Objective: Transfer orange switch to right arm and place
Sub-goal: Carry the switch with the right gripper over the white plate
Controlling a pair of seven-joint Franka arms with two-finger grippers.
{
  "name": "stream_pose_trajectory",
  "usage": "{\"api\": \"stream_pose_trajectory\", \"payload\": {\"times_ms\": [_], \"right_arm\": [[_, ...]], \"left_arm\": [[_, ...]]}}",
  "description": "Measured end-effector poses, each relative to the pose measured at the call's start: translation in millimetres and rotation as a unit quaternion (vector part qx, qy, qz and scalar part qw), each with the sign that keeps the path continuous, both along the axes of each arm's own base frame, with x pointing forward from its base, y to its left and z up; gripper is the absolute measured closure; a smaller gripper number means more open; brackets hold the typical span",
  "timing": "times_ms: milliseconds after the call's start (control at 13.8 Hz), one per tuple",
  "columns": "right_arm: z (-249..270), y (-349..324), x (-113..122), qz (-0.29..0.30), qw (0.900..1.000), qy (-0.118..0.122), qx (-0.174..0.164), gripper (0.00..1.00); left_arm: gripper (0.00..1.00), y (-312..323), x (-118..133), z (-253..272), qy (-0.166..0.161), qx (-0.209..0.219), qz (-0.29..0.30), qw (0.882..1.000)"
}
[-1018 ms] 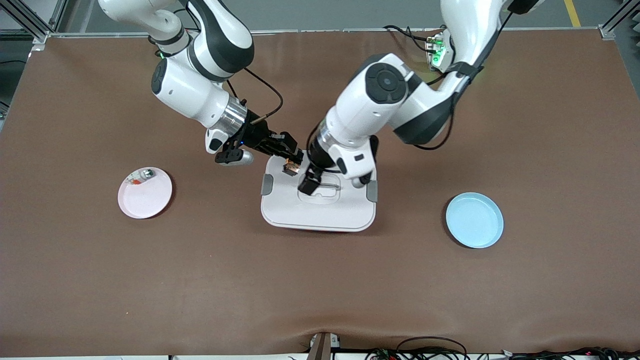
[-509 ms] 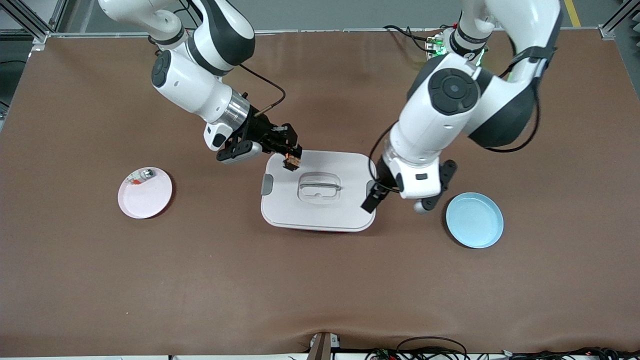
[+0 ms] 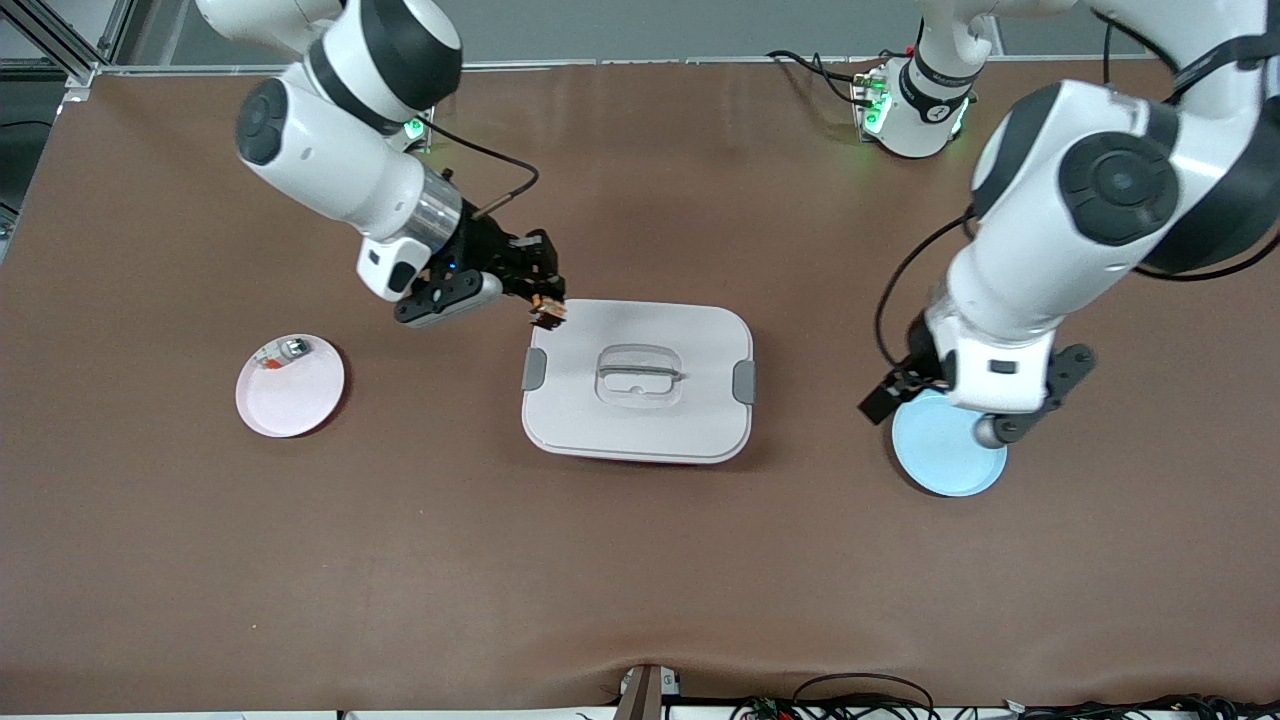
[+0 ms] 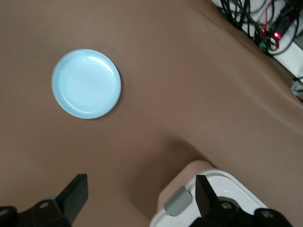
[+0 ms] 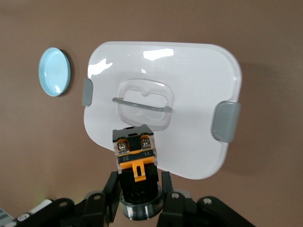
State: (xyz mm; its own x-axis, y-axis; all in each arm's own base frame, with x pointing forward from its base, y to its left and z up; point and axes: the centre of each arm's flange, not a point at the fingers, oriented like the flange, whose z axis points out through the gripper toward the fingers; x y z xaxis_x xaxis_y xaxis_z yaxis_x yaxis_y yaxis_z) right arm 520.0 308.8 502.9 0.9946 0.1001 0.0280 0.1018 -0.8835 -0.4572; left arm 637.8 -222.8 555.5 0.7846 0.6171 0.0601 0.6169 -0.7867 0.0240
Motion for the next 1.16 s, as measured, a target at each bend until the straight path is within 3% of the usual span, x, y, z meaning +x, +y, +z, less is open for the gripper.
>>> {"api": "stream_pose_trajectory", "payload": {"times_ms": [436, 727, 945, 1164], "right_arm": [[77, -57, 11, 0.077, 0.993, 0.021, -0.086, 0.61], [112, -97, 12, 0.171, 0.978, 0.003, -0.123, 0.61], [121, -133, 17, 0.266, 0.951, -0.019, -0.155, 0.61], [122, -166, 26, 0.362, 0.908, -0.045, -0.205, 0.61]], "left_arm": [[0.00, 78, 0, 36, -0.001, 0.041, -0.102, 0.994], [0.00, 141, 0, 53, 0.005, 0.052, -0.157, 0.986], [0.00, 154, -10, 62, 0.022, 0.057, -0.179, 0.982], [0.00, 170, -17, 72, 0.030, 0.059, -0.212, 0.975]]}}
